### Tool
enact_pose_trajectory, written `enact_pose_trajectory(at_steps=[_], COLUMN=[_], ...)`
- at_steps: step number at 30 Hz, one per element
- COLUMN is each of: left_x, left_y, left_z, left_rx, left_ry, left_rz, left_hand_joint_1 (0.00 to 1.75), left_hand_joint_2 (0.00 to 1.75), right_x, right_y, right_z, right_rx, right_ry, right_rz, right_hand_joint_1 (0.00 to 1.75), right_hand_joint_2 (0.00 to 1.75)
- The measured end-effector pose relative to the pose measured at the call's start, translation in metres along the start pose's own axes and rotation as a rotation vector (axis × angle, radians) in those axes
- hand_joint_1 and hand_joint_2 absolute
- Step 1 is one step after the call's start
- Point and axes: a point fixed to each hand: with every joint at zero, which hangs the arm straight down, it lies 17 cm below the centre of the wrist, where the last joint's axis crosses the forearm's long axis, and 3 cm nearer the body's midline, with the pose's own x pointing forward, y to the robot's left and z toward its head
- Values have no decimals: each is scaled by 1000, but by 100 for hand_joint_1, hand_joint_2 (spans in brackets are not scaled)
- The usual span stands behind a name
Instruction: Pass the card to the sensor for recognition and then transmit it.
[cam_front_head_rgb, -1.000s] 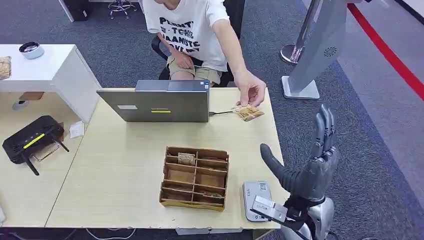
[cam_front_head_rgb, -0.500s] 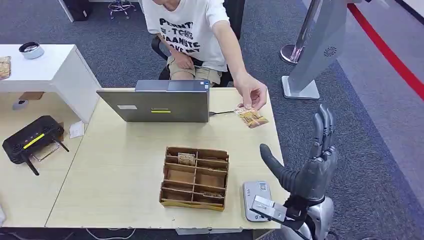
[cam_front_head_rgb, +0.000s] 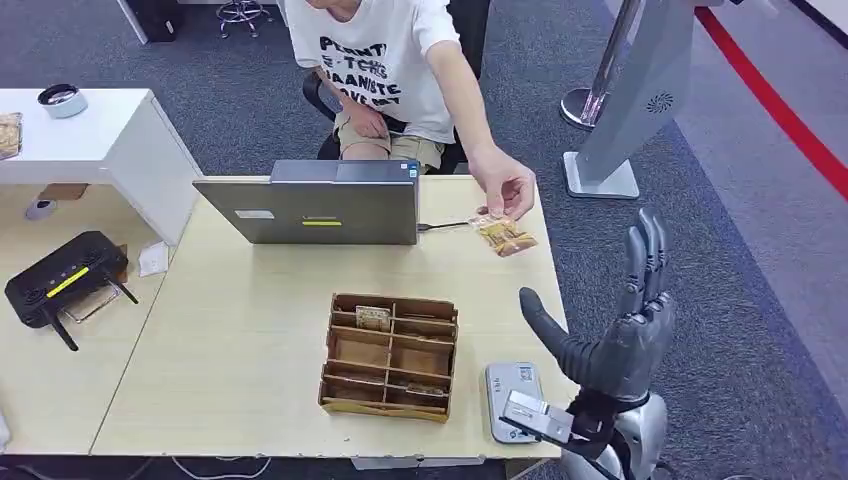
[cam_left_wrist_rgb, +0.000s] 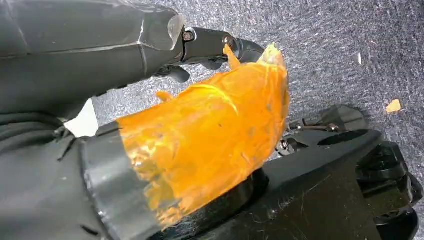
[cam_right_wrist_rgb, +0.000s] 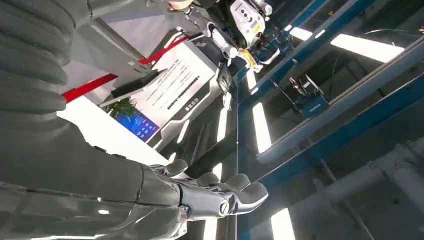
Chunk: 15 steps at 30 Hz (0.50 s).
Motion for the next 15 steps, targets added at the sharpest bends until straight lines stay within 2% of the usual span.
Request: enact_pose_trajectory(at_steps=[7, 9, 10, 12, 15], left_x=[-1, 0, 2, 10, 8], left_y=[-1, -3, -2, -1, 2], left_z=[0, 1, 1, 1, 1], left_rx=[-6, -22, -28, -32, -29], left_ry=[1, 8, 8, 0, 7], left_rz=[-24, -73, -86, -100, -109], left_hand_joint_1=[0, 0, 0, 0, 0], left_hand_joint_2=[0, 0, 0, 0, 0], right_x=[-5, -24, -33, -50, -70], right_y=[6, 38, 56, 85, 105], right_z=[0, -6, -14, -12, -12], right_rx=[30, 133, 176, 270, 330], right_ry=[9, -9, -52, -143, -164], right_rz=[26, 149, 252, 393, 420], right_hand_joint_1=[0, 0, 0, 0, 0], right_hand_joint_2=[175, 175, 175, 175, 175])
